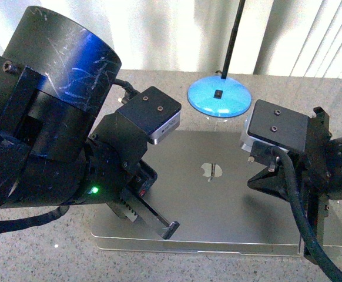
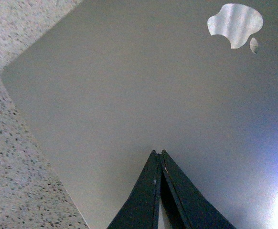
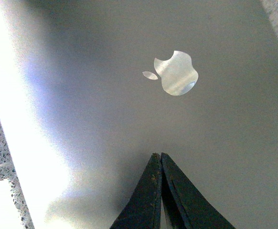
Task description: Close laptop
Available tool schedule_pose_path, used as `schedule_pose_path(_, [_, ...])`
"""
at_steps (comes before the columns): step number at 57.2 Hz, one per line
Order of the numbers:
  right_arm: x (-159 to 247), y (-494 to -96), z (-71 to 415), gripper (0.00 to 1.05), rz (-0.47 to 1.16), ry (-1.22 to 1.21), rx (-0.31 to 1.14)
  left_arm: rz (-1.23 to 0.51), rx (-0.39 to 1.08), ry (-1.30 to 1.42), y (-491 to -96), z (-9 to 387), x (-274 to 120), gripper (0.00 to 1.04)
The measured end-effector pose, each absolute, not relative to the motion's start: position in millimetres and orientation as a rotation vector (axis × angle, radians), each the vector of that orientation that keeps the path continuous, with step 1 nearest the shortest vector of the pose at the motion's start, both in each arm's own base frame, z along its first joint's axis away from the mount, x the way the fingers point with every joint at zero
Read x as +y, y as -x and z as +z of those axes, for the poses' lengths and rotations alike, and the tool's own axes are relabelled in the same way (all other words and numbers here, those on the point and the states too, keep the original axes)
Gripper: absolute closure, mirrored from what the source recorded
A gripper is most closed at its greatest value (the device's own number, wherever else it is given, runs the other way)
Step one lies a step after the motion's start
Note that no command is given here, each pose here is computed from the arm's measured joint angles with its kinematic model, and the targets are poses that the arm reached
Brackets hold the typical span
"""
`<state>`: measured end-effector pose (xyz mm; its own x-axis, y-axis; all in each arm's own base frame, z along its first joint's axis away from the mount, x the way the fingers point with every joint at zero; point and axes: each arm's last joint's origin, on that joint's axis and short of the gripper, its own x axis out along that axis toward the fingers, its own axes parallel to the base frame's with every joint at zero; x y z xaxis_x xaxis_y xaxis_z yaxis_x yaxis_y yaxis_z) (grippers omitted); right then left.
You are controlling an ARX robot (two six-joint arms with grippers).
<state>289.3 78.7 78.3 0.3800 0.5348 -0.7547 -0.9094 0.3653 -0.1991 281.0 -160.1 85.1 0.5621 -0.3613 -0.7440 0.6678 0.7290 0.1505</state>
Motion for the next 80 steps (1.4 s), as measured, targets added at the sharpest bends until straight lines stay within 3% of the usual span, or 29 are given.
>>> schedule_pose_path(12, [79, -284, 57, 1.02, 1.015, 0.649, 0.685, -0.628, 0.783, -0.437, -278, 70, -155, 1.01])
schedule_pose_path(32, [83, -287, 69, 1.02, 0.935, 0.543, 0.601, -0.596, 0.757, -0.284, -281, 74, -135, 1.01])
schedule_pose_path(39, [79, -298, 100, 1.02, 0.742, 0.478, 0.474, -0.479, 0.621, -0.114, -287, 99, -114, 1.01])
schedule_pose_path(44, [69, -309, 145, 1.01, 0.467, 0.300, 0.371, -0.203, 0.332, 0.164, -293, 158, -73, 1.01])
schedule_pose_path(46, [66, -310, 156, 0.95, 0.420, 0.211, 0.353, -0.085, 0.259, 0.309, -287, 182, -50, 0.98])
schedule_pose_path(52, [62, -310, 153, 0.74, 0.380, 0.101, 0.389, 0.004, 0.170, 0.490, -278, 203, -32, 0.81])
schedule_pose_path(60, [66, -309, 149, 0.51, 0.393, 0.069, 0.407, -0.010, 0.223, 0.562, -277, 192, -35, 0.54])
schedule_pose_path(65, [62, -303, 143, 0.61, 0.161, 0.068, 0.234, -0.004, 0.225, 0.562, -276, 191, -35, 0.40])
schedule_pose_path(70, [48, -280, 144, 0.78, 0.016, 0.039, 0.088, -0.005, 0.061, 0.389, -268, 191, -31, 0.55])
schedule_pose_path(78, [34, -252, 163, 1.02, -0.001, 0.019, 0.005, -0.002, 0.012, 0.131, -243, 184, -23, 0.78])
schedule_pose_path(80, [31, -246, 164, 1.02, 0.001, 0.016, -0.001, -0.003, 0.008, 0.089, -236, 183, -21, 0.85])
